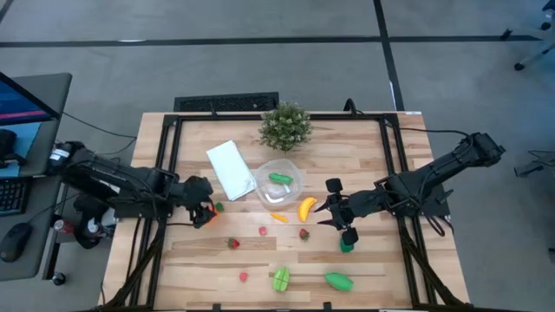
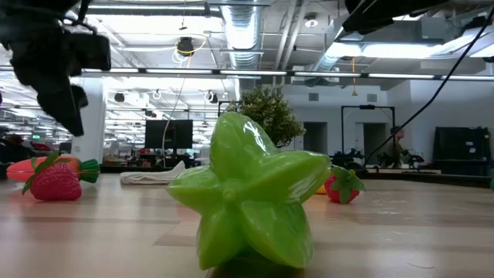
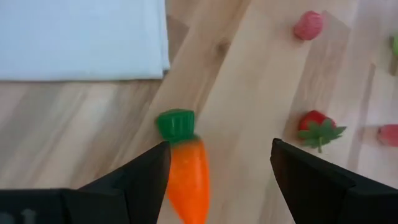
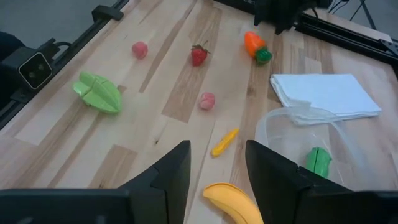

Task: Pick and placing Produce into tupperware
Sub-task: Put the orange carrot into the transparent bin

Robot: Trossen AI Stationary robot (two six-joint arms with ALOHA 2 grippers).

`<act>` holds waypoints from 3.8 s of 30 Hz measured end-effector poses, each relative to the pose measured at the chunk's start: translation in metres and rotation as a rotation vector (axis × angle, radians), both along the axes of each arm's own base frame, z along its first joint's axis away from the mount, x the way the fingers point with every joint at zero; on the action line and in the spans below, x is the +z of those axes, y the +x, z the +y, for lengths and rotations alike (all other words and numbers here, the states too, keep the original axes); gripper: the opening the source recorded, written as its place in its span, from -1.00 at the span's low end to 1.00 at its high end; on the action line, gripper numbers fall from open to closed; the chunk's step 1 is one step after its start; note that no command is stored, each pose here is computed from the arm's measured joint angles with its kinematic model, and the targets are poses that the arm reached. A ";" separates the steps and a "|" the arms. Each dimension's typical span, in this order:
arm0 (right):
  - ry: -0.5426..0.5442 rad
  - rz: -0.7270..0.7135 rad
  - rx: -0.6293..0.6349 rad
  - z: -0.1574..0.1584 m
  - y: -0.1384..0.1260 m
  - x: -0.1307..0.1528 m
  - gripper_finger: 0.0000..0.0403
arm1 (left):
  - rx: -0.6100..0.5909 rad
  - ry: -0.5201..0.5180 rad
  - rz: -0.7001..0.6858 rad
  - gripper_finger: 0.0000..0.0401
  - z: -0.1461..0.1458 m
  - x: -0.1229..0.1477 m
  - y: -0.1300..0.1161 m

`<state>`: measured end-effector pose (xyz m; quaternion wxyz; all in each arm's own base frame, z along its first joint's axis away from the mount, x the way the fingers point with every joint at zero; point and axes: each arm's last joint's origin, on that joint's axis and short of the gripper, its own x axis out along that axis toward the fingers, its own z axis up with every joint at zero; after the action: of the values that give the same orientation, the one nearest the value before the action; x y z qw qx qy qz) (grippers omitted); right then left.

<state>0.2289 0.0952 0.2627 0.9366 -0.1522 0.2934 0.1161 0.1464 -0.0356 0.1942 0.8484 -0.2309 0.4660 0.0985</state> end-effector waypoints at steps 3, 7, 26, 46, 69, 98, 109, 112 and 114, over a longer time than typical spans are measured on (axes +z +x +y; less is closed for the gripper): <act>0.010 0.023 -0.013 -0.001 -0.001 -0.002 -0.28 | 0.007 0.074 0.092 0.32 -0.006 0.007 0.003; 0.017 0.041 -0.023 -0.001 -0.002 -0.003 -0.28 | 0.046 0.141 0.175 0.32 -0.014 0.005 0.009; 0.015 0.025 -0.020 -0.001 -0.001 -0.002 -0.28 | 0.065 0.198 0.319 0.32 -0.023 -0.022 0.024; 0.021 0.026 -0.022 0.000 -0.001 -0.002 -0.28 | 0.045 0.155 0.248 0.32 -0.024 -0.036 0.025; 0.044 0.021 -0.034 0.000 -0.001 -0.001 -0.28 | 0.011 0.171 0.215 0.32 -0.023 -0.046 0.024; 0.044 0.026 -0.037 0.000 -0.001 -0.002 -0.28 | -0.041 0.195 0.271 0.08 -0.027 -0.062 0.032; 0.044 0.026 -0.037 0.000 -0.001 -0.003 -0.28 | -0.041 0.195 0.272 -0.02 -0.027 -0.062 0.032; 0.044 0.026 -0.037 0.000 -0.001 -0.003 -0.28 | -0.041 0.196 0.272 -0.01 -0.027 -0.062 0.032; 0.044 0.026 -0.037 0.000 -0.001 -0.003 -0.28 | -0.041 0.196 0.272 -0.01 -0.027 -0.062 0.032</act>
<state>0.2278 0.0947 0.2602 0.9379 -0.1246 0.3056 0.1073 0.1779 -0.0622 0.1318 0.7976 -0.1222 0.5695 0.1566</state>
